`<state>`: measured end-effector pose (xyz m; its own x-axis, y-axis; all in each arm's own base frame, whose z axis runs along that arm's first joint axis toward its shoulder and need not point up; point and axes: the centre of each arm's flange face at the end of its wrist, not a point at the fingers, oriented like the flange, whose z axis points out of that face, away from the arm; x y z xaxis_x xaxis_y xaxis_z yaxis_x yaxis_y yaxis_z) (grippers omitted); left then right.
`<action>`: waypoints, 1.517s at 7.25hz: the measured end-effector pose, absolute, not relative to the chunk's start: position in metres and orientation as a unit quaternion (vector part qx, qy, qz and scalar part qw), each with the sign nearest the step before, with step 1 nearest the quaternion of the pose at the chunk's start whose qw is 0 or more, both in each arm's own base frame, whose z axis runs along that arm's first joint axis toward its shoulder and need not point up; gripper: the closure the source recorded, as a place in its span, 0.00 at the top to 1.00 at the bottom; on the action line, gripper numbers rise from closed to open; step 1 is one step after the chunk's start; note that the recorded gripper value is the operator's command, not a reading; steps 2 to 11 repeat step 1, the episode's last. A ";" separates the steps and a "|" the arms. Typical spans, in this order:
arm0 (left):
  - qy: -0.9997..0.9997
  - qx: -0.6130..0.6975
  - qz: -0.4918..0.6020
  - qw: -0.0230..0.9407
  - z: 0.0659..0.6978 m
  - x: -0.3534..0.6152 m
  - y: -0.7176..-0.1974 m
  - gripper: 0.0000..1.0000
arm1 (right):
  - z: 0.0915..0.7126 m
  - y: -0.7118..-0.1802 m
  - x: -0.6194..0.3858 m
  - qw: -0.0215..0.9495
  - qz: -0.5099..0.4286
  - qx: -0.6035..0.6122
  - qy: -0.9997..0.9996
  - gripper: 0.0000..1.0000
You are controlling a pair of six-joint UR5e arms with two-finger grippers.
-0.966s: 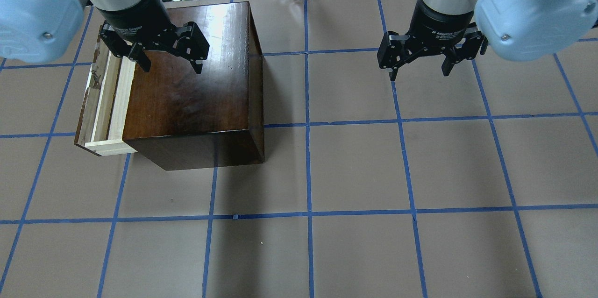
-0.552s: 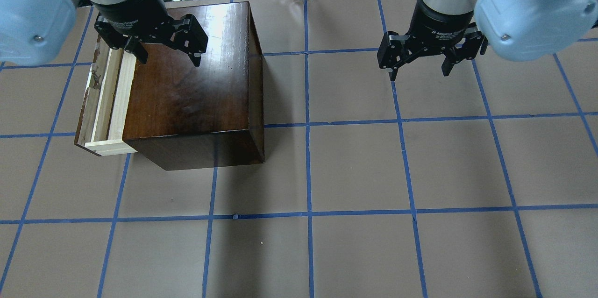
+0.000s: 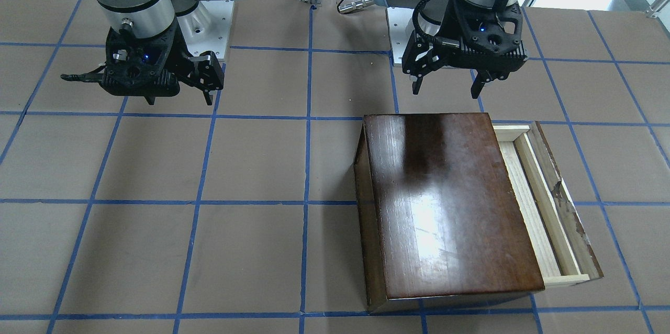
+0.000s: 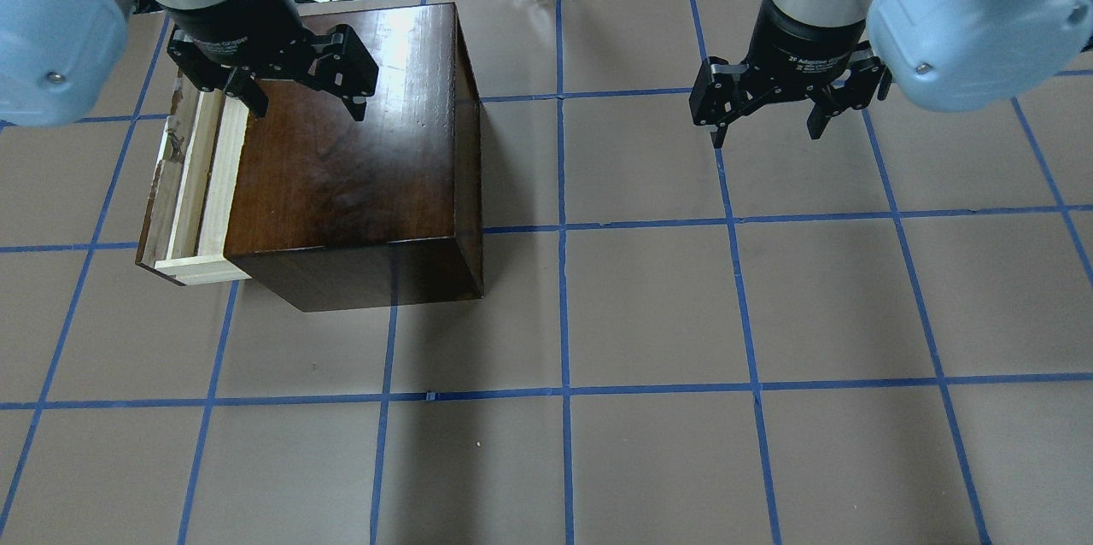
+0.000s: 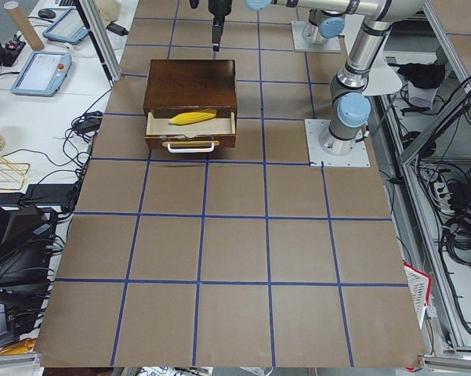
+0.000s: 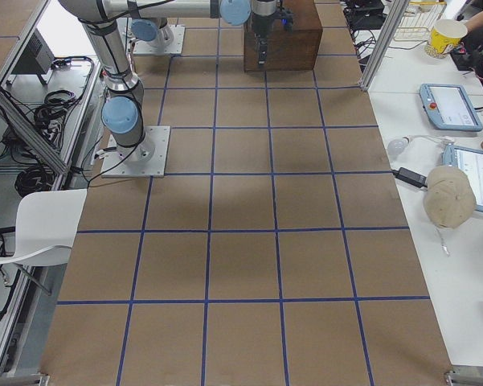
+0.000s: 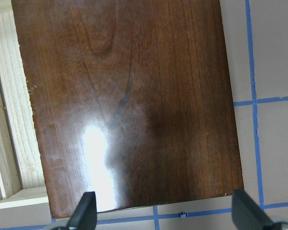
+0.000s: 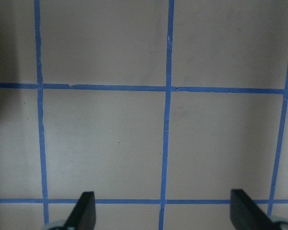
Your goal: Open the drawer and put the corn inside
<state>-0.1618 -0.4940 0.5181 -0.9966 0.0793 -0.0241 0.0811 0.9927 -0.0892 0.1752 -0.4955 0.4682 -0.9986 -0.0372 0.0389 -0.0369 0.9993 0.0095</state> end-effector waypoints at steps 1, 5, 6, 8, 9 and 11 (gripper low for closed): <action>0.998 0.040 -0.045 0.010 0.518 -0.162 -0.494 1.00 | 0.468 -0.496 0.175 0.020 -0.004 0.018 -1.000 1.00; 0.998 0.040 -0.045 0.010 0.518 -0.162 -0.494 1.00 | 0.468 -0.496 0.175 0.020 -0.004 0.018 -1.000 1.00; 0.998 0.040 -0.045 0.010 0.518 -0.162 -0.494 1.00 | 0.468 -0.496 0.175 0.020 -0.004 0.018 -1.000 1.00; 0.998 0.040 -0.045 0.010 0.518 -0.162 -0.494 1.00 | 0.468 -0.496 0.175 0.020 -0.004 0.018 -1.000 1.00; 0.998 0.040 -0.045 0.010 0.518 -0.162 -0.494 1.00 | 0.468 -0.496 0.175 0.020 -0.004 0.018 -1.000 1.00; 0.998 0.040 -0.045 0.010 0.518 -0.162 -0.494 1.00 | 0.468 -0.496 0.175 0.020 -0.004 0.018 -1.000 1.00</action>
